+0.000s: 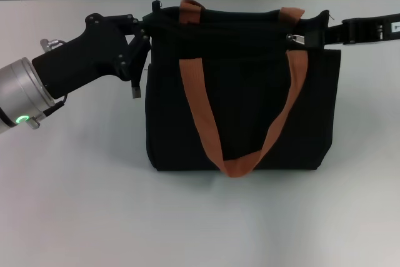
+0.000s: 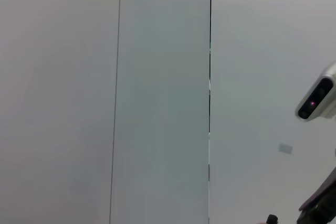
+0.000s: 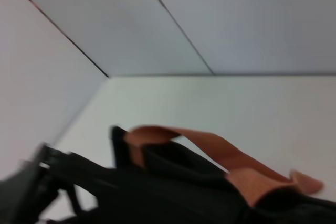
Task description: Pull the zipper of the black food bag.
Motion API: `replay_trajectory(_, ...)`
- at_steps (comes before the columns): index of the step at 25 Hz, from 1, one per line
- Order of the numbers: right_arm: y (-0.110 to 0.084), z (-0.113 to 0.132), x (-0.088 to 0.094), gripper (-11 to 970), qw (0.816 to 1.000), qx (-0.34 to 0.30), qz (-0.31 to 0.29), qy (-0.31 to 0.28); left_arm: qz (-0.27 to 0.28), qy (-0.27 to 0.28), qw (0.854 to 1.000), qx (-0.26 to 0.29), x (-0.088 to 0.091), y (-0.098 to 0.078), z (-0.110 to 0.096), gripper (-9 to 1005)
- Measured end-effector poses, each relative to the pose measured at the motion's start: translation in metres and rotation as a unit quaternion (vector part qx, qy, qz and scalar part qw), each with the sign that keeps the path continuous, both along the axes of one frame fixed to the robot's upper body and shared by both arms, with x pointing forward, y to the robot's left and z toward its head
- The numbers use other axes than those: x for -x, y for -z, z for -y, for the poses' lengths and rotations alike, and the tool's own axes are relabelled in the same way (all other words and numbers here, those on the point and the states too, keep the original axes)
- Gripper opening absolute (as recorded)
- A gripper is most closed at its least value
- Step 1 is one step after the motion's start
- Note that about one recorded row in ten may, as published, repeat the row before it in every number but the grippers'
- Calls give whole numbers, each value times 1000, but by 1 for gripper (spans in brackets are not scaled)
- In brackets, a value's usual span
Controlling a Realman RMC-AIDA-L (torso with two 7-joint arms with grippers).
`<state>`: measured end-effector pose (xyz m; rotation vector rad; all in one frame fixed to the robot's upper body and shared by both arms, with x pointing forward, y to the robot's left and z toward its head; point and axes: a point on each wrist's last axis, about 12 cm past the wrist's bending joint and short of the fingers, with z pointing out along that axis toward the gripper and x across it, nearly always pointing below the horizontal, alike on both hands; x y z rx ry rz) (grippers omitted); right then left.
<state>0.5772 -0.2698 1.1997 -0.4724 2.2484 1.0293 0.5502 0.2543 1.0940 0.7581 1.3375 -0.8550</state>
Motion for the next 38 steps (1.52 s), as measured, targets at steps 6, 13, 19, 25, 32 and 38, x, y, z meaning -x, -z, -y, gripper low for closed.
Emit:
replay_trajectory(6,1,5,8,5,995,-89,40,-36,-3,-1,1000,4,-1,0,1,133)
replay_trajectory(13,24,28,37,256,954,-226,143,-137,-12,-4,1000,11,-1,-1,-1,139)
replay_trajectory(19,60,43,81,456,914,-225,287,-176,-33,-3,999,16,1,3,-1,145)
replay_trajectory(25,111,29,110,674,908,-158,334,-199,-47,-12,999,14,7,8,-9,151)
replay_trajectory(32,147,-1,114,741,916,-103,310,-233,-61,-16,998,17,10,9,-17,158)
replay_trajectory(38,156,-14,113,741,917,-98,293,-253,-76,-22,997,21,14,12,-20,164)
